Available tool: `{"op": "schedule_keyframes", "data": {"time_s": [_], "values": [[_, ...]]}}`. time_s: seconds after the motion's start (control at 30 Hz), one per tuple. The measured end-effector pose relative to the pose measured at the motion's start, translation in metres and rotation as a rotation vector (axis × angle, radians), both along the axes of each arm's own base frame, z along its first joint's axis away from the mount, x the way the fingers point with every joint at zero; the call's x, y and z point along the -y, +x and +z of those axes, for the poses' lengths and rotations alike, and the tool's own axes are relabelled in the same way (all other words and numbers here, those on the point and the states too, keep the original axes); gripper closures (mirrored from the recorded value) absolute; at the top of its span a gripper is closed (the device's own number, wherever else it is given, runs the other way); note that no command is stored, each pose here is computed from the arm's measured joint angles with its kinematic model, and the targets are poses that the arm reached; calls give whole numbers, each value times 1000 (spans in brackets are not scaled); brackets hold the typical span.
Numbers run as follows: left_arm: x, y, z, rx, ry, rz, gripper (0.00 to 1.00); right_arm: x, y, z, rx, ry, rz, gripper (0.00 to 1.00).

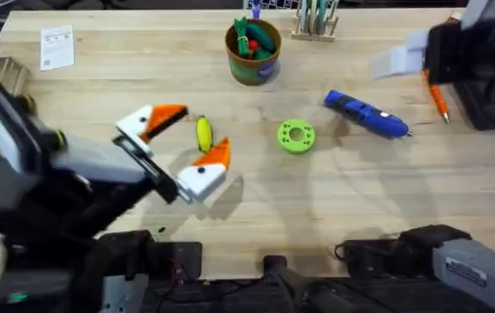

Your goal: Pick up the gripper from the table and insert it into the empty holder that is missing its gripper. Then pick up a screw, insert it into the mounting hole, and use the screwdriver to tighten it. Finally, clean up the table by picking up the vegetable and placing it into the bucket.

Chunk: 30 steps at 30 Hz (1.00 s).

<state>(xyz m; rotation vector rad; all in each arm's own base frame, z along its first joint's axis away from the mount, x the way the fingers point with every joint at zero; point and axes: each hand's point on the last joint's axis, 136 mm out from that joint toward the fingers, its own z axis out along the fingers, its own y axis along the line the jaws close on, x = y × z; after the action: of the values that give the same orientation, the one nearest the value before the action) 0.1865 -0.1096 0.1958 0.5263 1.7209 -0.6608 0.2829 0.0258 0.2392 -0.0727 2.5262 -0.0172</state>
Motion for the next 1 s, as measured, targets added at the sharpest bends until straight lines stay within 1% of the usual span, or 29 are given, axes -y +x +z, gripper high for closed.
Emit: {"op": "schedule_keyframes", "data": {"time_s": [0.07,0.17,0.3,0.37,0.43,0.5,0.6,0.63,0.7,0.77,0.83,0.93,1.0], "values": [[-7,4,9,-70,30,46,16,-2,-7,-11,-8,29,-16,10],[-18,12,21,-203,85,102,15,-6,-20,-29,-25,73,-23,10],[-33,31,37,-390,149,159,15,-8,-38,-45,-32,114,-34,10],[-38,44,43,-466,168,171,15,-9,-44,-47,-25,125,-37,10],[-41,55,44,-530,174,174,15,-9,-46,-47,-19,131,-38,10],[-43,64,38,-613,174,179,15,-9,-46,-46,-14,136,-39,10],[-46,75,22,-717,173,183,15,-10,-45,-46,-10,141,-37,10],[-48,77,16,-747,174,191,15,-10,-45,-46,-10,142,-37,10],[-55,81,-1,-838,190,240,14,-11,-45,-46,-11,145,-38,8],[-63,82,-21,-942,234,304,14,-11,-45,-46,-11,147,-40,9],[-64,81,-38,-1020,299,353,14,-11,-45,-46,-13,147,-41,10],[-55,83,-55,-1072,393,407,16,-11,-44,-48,-23,145,-41,9],[-44,84,-64,-1091,439,437,15,-11,-44,-49,-26,145,-41,9]]}}
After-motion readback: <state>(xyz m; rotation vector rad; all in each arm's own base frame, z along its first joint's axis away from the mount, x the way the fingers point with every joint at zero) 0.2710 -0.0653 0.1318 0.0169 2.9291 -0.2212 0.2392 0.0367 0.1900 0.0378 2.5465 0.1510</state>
